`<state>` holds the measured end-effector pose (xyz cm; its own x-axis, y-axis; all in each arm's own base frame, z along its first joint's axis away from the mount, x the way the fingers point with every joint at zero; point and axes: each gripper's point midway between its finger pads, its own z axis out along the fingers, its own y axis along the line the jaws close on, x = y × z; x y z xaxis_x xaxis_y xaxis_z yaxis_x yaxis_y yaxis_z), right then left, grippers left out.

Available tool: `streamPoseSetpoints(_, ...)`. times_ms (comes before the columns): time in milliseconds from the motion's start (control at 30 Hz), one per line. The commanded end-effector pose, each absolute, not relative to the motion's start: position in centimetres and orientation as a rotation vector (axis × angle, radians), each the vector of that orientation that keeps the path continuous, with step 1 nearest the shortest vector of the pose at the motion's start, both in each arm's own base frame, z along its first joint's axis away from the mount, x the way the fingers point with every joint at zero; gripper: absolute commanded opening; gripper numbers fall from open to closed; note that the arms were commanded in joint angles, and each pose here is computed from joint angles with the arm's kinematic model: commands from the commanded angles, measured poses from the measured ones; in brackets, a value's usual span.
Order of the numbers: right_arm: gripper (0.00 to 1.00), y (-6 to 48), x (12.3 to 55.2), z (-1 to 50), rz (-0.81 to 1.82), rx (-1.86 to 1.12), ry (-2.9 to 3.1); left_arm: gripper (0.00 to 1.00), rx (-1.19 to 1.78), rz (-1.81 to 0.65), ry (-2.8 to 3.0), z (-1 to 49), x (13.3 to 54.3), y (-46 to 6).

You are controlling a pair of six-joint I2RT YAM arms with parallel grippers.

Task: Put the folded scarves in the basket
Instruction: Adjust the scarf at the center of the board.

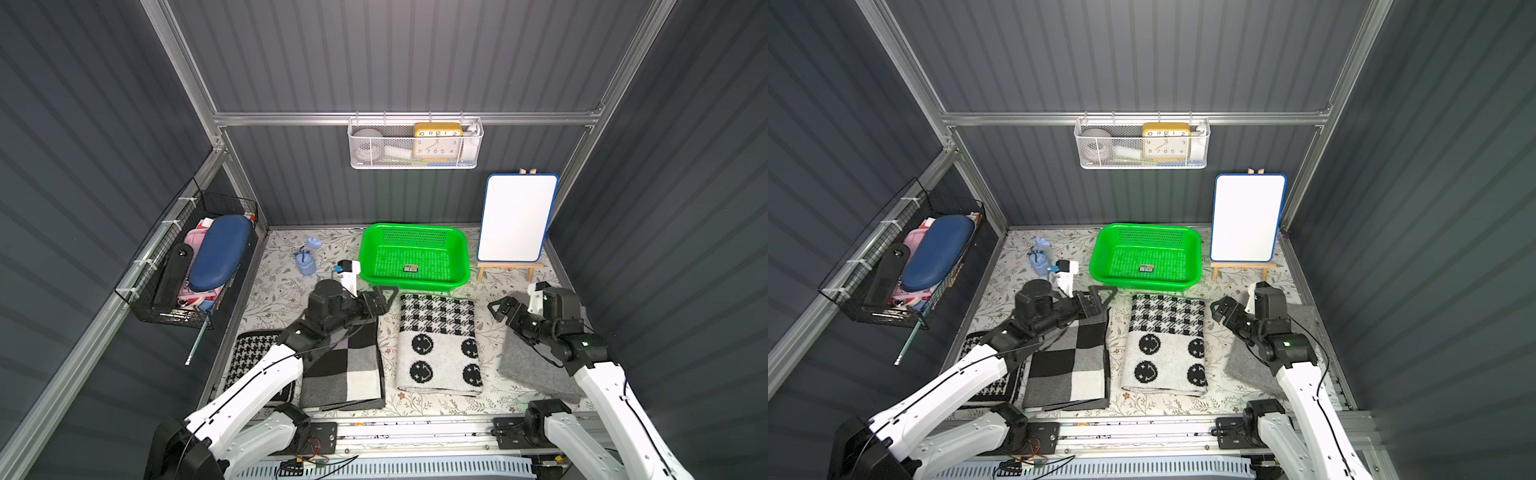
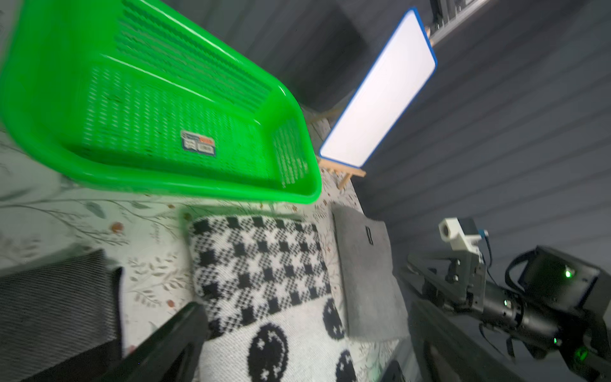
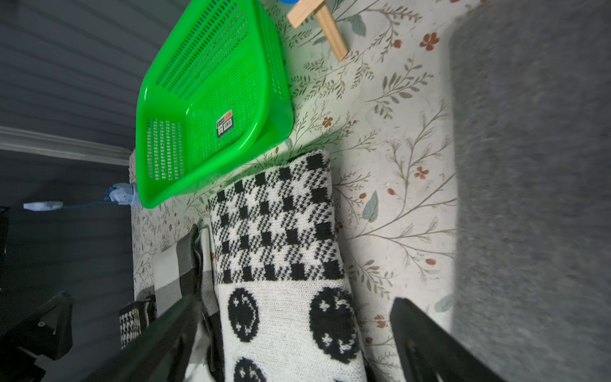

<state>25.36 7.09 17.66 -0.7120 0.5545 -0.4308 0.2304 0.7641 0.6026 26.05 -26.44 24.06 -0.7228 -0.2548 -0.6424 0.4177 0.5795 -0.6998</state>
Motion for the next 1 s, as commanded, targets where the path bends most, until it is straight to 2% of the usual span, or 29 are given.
streamPoseSetpoints(0,0.95,7.7,25.7,17.2,0.629,0.542,2.391,0.99,0.051,-1.212,2.102,22.9,25.0,-29.2)
streamPoseSetpoints(200,0.95,9.5,26.4,14.9,0.626,0.515,2.496,0.99,0.053,-1.142,2.369,16.2,21.8,-32.5)
streamPoseSetpoints(333,0.95,9.9,27.1,12.8,0.619,0.535,2.536,0.99,0.004,-1.056,2.506,12.8,20.6,-32.4)
streamPoseSetpoints(567,0.94,10.9,28.1,9.9,0.667,0.568,2.574,0.99,-0.035,-0.974,2.627,9.9,19.3,-31.0)
streamPoseSetpoints(800,0.86,11.8,29.0,7.8,0.693,0.583,2.616,0.99,-0.048,-0.912,2.735,7.8,17.6,-29.5)
streamPoseSetpoints(967,0.85,12.7,29.6,6.8,0.717,0.574,2.644,0.96,-0.065,-0.955,2.763,6.7,16.6,-29.1)
